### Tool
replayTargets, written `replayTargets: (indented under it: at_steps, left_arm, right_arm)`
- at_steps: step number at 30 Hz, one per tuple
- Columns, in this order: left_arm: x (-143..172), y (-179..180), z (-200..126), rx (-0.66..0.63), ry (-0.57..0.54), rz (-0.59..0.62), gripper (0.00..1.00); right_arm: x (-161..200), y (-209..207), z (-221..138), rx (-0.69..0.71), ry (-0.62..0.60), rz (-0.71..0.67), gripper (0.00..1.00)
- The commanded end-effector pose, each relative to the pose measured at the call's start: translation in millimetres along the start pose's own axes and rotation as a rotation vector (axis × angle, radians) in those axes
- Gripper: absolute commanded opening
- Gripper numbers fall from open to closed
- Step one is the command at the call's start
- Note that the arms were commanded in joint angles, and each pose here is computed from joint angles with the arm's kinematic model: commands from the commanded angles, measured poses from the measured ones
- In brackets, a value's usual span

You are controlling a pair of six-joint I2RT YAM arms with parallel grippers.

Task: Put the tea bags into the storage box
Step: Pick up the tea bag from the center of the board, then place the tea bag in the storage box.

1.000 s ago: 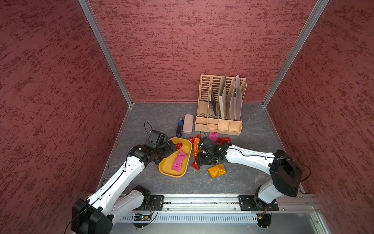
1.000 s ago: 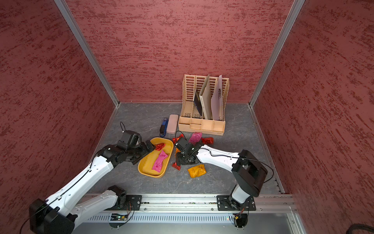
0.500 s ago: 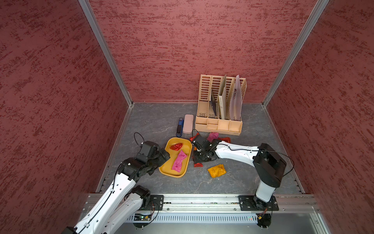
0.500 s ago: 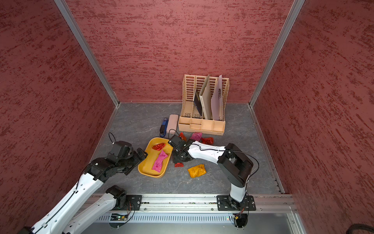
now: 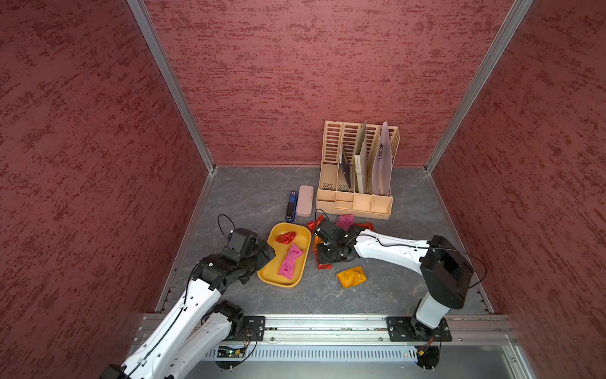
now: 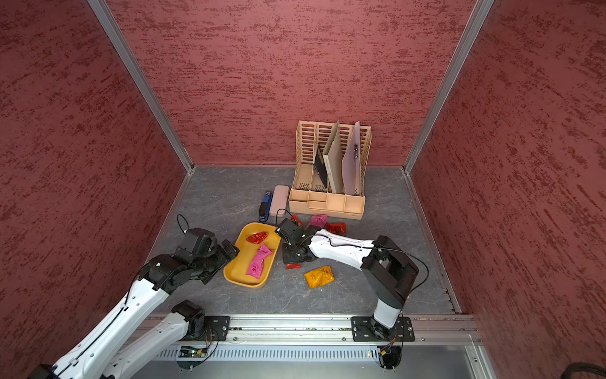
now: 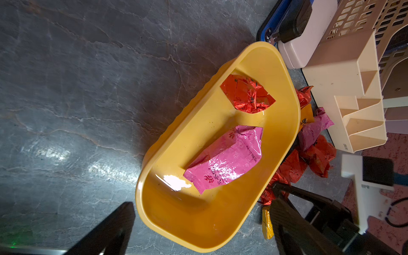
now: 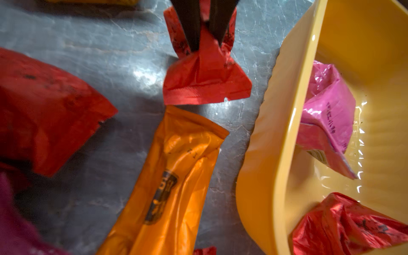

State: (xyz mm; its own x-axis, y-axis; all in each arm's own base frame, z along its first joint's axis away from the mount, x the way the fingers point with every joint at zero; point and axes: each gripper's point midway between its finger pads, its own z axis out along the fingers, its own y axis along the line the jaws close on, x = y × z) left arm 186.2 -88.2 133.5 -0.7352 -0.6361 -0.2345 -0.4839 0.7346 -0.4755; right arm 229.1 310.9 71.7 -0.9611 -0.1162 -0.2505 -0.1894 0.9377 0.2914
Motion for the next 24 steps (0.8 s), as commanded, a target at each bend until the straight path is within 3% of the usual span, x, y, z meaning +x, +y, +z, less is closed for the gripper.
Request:
replayTargets:
  at_steps: [1,11,19,24]
  left_arm:
    - [-8,-11,4,0.028,-0.028,0.025,1.0]
    - [-14,-39,26,0.093,0.016,-0.011,1.0]
    - [-8,-14,10,0.03,-0.002,0.013,1.0]
    - [-4,2,-1,0.003,-0.017,0.014,1.0]
  right_arm:
    - [-3,-5,-25,0.01,-0.048,-0.019,0.04]
    - [-42,55,-71,-0.184,-0.145,-0.1,0.01]
    - [-70,104,-45,-0.292,-0.126,-0.129,0.0]
    - [-80,112,-19,-0.292,-0.118,-0.105,0.0]
